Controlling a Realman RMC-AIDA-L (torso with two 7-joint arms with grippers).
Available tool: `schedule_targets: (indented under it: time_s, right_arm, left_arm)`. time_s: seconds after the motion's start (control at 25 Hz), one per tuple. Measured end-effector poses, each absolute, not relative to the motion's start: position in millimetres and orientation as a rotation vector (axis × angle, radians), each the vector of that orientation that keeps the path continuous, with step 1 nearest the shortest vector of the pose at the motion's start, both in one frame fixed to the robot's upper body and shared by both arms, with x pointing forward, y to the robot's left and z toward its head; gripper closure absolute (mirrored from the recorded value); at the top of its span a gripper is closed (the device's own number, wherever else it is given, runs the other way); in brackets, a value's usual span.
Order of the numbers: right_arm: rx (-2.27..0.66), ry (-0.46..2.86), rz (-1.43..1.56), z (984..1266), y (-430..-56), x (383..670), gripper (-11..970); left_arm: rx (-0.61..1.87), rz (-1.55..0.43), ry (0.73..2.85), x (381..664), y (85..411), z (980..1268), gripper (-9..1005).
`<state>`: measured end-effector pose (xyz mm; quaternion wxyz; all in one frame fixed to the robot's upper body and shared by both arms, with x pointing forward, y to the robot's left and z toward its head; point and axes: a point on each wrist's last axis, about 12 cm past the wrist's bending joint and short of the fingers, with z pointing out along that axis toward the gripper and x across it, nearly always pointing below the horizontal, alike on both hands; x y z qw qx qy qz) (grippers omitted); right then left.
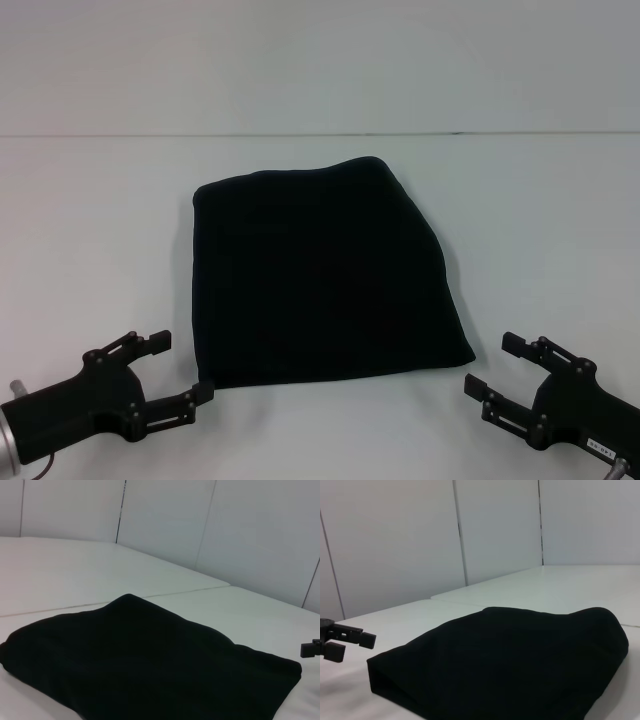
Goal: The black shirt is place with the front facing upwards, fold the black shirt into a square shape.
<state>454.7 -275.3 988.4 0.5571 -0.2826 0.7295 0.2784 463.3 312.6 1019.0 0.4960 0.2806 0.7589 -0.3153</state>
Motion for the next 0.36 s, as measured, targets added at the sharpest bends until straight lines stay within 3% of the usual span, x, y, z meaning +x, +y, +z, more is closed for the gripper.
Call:
schedule_targets:
  time_s: [0.36]
  right_arm:
    - [-0.669,1.716,0.660,989.1,-274.1,455.7,151]
  left_arm:
    - [0.677,-0.768,1.833,463.1,311.9,1019.5,48]
